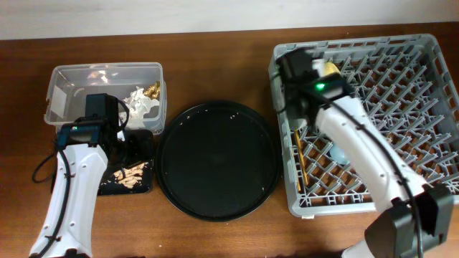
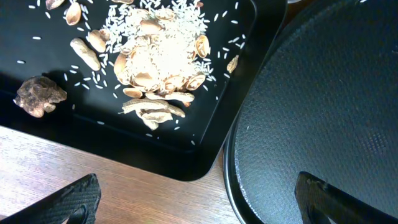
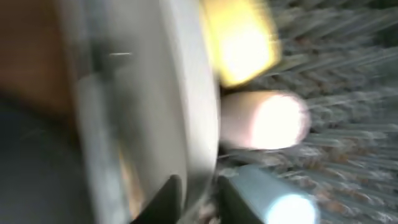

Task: Sort waste into correct bins and load items into the dishwasher rack
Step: 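Stand the white plate upright in the dish rack with the right gripper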

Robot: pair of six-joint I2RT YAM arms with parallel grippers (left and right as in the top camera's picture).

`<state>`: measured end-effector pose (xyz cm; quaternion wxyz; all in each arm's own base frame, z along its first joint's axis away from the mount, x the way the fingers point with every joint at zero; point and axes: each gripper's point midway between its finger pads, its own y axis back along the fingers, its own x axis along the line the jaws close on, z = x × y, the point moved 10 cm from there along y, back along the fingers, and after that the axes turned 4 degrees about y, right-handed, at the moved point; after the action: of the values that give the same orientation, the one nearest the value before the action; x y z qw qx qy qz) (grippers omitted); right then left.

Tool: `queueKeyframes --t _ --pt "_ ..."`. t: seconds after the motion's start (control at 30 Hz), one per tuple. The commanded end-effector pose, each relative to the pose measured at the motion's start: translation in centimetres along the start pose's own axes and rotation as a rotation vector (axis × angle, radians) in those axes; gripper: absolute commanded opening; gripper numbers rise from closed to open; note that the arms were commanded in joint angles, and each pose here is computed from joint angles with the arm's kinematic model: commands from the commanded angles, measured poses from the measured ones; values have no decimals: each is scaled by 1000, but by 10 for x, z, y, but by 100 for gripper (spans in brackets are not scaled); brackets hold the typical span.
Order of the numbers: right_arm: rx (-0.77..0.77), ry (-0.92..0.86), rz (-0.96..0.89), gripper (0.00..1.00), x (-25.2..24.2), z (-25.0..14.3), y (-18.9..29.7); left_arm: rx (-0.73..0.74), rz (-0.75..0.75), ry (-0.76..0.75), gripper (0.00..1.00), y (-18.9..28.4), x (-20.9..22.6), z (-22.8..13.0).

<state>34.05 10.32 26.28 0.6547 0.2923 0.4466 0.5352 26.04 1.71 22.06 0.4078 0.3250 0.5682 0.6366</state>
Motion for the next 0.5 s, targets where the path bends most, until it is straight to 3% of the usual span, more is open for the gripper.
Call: queueKeyframes --t 0.0,0.1,0.17,0.33,0.47 --pt "50 40 200 42 25 -8 6 -10 -24 9 99 5 -1 -1" --pt "40 -16 256 43 4 -8 22 -11 -26 8 99 5 -1 -1" --pt "31 -86 323 54 -26 -10 37 -18 -31 -19 99 5 -2 0" --pt "116 -28 447 56 -71 -30 43 -48 -108 -216 99 5 -16 2" --pt "156 -24 474 56 -78 -49 43 44 -178 -352 99 9 -23 -16"
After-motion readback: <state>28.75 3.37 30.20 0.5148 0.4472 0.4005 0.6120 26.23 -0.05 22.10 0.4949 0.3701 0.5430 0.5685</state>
